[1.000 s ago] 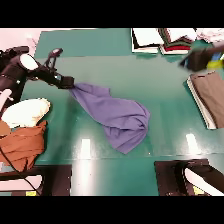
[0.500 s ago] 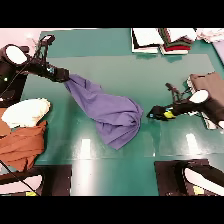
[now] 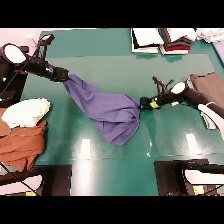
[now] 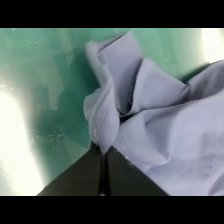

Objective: Fold the shirts.

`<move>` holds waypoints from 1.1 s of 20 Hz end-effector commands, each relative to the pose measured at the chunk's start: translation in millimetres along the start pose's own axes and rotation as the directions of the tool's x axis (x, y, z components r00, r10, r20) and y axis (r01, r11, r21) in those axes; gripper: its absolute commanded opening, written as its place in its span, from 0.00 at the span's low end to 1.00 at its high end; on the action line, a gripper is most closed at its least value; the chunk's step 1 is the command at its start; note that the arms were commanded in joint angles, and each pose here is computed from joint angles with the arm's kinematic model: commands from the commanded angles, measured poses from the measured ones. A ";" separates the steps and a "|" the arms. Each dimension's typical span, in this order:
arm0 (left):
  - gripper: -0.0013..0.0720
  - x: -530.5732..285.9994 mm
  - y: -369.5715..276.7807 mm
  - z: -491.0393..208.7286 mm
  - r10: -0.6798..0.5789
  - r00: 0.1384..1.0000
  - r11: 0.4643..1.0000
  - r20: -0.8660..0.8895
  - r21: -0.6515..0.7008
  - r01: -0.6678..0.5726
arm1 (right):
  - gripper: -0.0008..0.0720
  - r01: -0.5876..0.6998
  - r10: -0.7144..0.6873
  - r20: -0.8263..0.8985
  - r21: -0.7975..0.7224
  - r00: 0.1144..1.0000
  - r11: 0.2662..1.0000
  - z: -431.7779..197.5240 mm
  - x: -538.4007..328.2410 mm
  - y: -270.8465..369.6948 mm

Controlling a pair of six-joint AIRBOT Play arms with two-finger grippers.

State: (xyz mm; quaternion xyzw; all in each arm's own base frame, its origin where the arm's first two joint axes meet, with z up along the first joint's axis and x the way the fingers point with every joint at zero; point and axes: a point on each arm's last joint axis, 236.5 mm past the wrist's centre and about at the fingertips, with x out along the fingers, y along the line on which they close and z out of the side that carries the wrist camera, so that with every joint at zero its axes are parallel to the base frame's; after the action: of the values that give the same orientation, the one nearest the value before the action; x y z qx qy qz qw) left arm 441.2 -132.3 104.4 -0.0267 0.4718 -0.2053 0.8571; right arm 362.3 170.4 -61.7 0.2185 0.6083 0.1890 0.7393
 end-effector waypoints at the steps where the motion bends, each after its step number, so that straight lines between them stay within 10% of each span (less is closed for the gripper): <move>1: 0.05 -48.5 3.8 31.9 0.079 0.988 0.996 0.131 0.023 -0.082 | 0.04 0.053 -0.035 0.115 -0.154 0.993 0.987 45.5 -55.5 21.4; 8: 0.05 -332.0 -76.2 99.1 0.056 0.707 0.969 0.705 0.133 -0.209 | 0.04 0.241 0.074 0.646 -0.385 0.760 0.891 77.3 -338.2 137.8; 15: 0.05 -478.2 -135.7 62.2 -0.064 0.443 0.965 0.894 0.169 -0.201 | 0.04 0.399 0.130 0.843 -0.377 0.523 0.836 16.3 -485.3 191.8; 18: 0.05 -481.8 -138.8 62.1 -0.073 0.438 0.965 0.896 0.175 -0.197 | 0.04 0.427 0.145 0.873 -0.366 0.466 0.827 13.4 -516.4 206.8; 22: 0.05 -383.5 -109.1 84.7 -0.019 0.671 0.972 0.741 0.170 -0.160 | 0.04 0.393 0.137 0.854 -0.366 0.502 0.844 54.4 -511.3 202.4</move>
State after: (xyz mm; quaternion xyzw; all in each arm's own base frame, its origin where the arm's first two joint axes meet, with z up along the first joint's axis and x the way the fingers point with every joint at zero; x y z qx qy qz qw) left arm 260.1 -92.5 524.7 0.0004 -0.0203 -0.1879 0.9820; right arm 299.5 58.7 473.5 0.0207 0.0948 0.1537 0.9834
